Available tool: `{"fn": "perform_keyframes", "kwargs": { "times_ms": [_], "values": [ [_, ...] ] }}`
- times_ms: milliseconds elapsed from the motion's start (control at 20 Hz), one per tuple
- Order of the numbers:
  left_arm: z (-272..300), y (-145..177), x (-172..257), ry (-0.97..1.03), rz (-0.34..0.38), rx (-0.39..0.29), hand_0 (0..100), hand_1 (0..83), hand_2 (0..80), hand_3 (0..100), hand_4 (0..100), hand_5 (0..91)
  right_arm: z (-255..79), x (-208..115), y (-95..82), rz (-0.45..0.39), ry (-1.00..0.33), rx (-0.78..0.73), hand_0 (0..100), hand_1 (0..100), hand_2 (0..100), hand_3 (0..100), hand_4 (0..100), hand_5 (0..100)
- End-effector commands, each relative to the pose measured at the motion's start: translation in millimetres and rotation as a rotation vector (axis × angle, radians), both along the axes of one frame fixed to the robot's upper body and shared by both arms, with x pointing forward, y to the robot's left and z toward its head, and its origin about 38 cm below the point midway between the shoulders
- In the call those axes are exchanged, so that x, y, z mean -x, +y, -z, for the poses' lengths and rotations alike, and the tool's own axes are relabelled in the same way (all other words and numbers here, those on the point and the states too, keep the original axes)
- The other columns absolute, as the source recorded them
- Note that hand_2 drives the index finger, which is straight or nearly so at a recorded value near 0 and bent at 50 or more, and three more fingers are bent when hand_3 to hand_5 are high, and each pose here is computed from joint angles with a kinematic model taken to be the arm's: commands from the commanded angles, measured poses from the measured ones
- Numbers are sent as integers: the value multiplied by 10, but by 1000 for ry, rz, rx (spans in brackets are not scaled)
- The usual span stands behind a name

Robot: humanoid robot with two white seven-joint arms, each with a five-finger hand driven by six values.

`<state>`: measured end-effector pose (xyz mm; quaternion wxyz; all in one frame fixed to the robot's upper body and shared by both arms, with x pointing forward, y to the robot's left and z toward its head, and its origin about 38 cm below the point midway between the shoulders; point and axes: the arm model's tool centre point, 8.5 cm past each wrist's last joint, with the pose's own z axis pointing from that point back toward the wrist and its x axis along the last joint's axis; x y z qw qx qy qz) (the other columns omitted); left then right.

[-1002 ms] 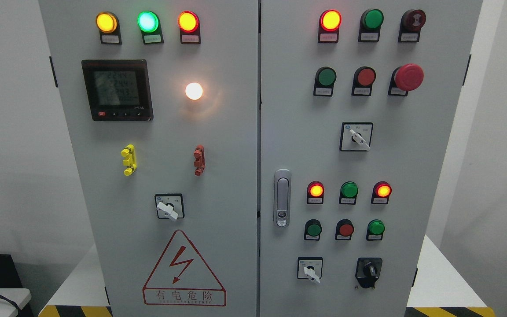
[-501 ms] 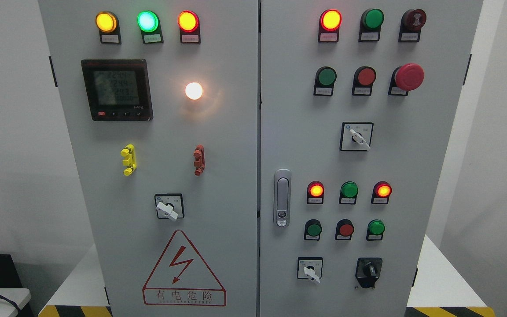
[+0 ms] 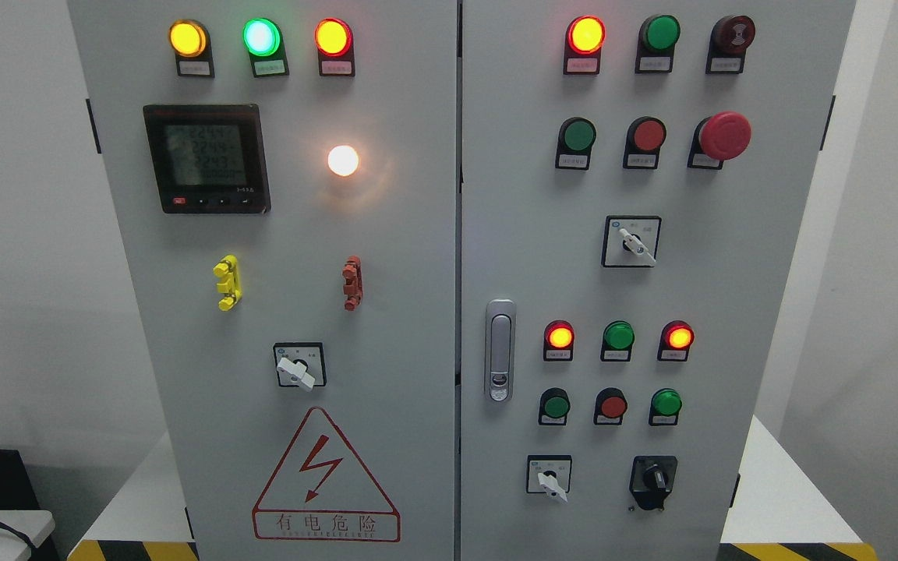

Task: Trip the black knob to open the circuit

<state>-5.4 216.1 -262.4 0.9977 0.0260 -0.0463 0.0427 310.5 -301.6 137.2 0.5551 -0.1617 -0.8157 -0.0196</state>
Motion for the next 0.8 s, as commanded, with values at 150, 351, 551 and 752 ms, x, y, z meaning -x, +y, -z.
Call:
{"fn": "perform_keyframes", "kwargs": {
  "times_ms": [150, 351, 551, 752],
  "values": [
    [0, -4, -52, -8, 34, 1, 120, 389, 0, 0, 0, 0, -227, -302, 416, -26, -7, 13, 3, 767, 446, 840, 879, 898],
    [0, -4, -52, -8, 34, 1, 120, 389, 0, 0, 0, 0, -171, -351, 555, -32, 41, -3, 7, 770, 451, 849, 887, 905],
    [0, -4, -52, -8, 33, 1, 120, 389, 0, 0, 0, 0, -149, -460, 689, -31, 82, -28, 40, 769, 455, 852, 889, 907],
    [0, -4, -52, -8, 33, 1, 120, 389, 0, 0, 0, 0, -107, -551, 713, 19, 118, -20, 109, 757, 456, 852, 890, 917]
  ]
}}
